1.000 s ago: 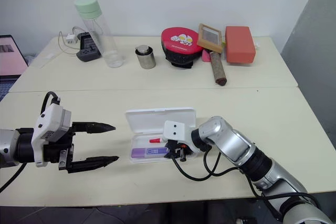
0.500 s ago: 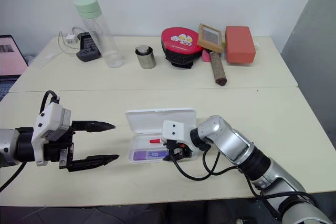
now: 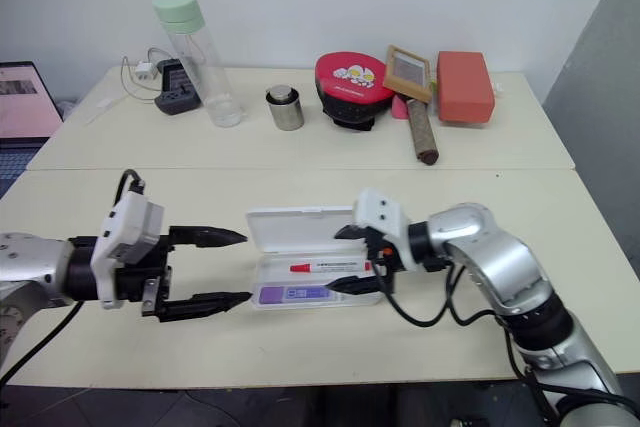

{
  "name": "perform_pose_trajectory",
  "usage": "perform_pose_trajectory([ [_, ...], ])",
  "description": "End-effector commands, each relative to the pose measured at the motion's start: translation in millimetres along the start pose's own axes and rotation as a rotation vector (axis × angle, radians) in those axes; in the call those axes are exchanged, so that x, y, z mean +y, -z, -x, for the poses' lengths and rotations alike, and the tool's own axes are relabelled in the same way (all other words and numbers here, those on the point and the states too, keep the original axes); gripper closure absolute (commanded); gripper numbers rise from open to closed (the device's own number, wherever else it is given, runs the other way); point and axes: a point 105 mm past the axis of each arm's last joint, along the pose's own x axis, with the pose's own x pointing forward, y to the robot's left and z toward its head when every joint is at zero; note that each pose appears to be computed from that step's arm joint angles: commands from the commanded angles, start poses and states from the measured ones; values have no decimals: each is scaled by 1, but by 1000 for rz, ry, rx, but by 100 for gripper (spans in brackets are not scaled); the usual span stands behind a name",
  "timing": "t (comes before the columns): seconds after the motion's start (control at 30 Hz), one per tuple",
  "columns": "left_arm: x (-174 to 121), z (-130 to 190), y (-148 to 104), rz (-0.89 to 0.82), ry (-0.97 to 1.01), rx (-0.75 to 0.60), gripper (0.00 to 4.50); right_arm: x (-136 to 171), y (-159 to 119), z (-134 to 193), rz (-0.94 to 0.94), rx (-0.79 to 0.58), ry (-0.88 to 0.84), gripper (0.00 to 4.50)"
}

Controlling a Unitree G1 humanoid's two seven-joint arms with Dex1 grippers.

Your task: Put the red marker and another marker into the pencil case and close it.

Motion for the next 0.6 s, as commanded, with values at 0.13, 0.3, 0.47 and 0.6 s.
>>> perform_pose_trajectory([
  [0.13,-1,-41,-22,-83,85,-128,0,-37,40,75,-176,161,410,8],
  [0.3,3,-54,-26,-105,115,-147,0,-53,83,89,-319,327,585,8],
  [0.47,6,-58,-28,-115,116,-156,0,-48,78,76,-333,301,559,8],
  [0.6,7,-60,-30,-118,115,-166,0,-46,83,63,-351,304,553,8],
])
